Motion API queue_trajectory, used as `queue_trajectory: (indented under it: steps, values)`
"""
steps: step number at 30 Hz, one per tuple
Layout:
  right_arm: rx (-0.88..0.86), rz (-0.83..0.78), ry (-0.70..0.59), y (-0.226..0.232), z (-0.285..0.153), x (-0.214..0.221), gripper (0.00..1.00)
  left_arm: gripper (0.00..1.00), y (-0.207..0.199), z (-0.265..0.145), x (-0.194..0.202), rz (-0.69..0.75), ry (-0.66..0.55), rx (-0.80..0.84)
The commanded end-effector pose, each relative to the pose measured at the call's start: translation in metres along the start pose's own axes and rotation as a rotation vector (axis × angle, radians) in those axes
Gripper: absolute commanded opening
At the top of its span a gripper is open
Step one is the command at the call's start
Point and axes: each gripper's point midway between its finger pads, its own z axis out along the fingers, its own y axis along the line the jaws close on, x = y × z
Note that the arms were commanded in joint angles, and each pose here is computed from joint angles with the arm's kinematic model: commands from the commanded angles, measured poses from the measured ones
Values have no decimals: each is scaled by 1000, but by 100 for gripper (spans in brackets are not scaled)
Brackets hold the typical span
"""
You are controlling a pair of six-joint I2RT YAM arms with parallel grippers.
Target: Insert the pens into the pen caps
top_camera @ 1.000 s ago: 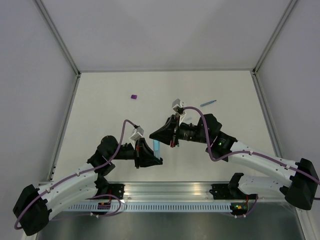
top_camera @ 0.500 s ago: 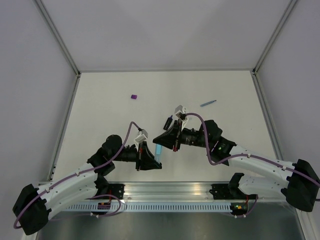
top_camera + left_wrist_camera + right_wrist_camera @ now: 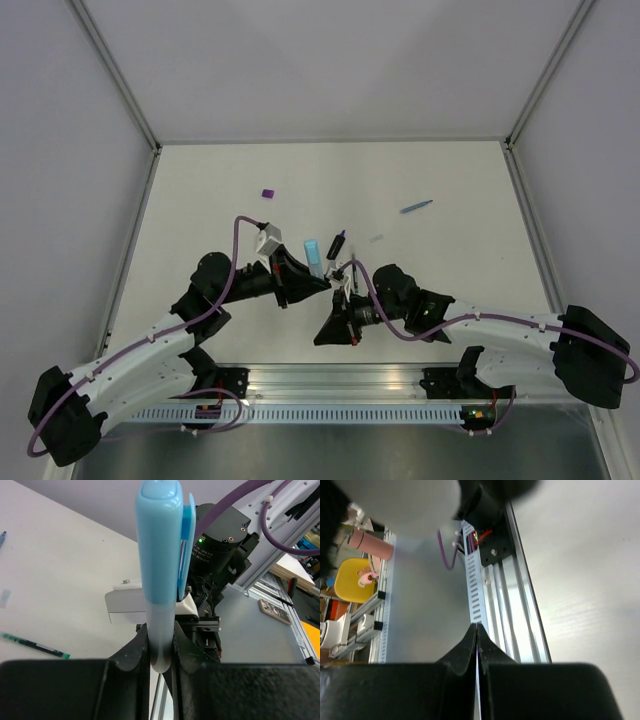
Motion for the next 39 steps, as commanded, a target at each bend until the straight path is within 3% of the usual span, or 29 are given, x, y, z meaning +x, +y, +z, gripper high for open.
queue_trajectory:
  steps: [1,9,12,13,18,22,27,33,39]
  values:
    - [24,-16,-11,3,-7,-2,0,2,-6,6,-30,98,-92,22]
    - [132,-137,-194,27,-40,-62,1,2,0,5,-16,70,-57,6]
    - [260,-142,-266,19,-59,-79,6,2,9,7,-13,47,-42,-37]
    - [372,-126,-294,4,-70,-84,8,2,17,7,-5,18,-9,-75]
    - [756,-83,-527,-34,-131,-122,36,2,73,12,24,-132,101,-342]
    - [975,-72,-675,-51,-168,-148,47,2,120,5,62,-292,199,-540]
    - [1057,-87,-649,-72,-167,-137,53,2,146,0,105,-530,272,-531]
    - [1004,-91,-631,-73,-158,-128,56,3,164,-2,146,-630,370,-583]
    - [993,-90,-598,-78,-151,-121,57,10,180,-4,175,-738,446,-620]
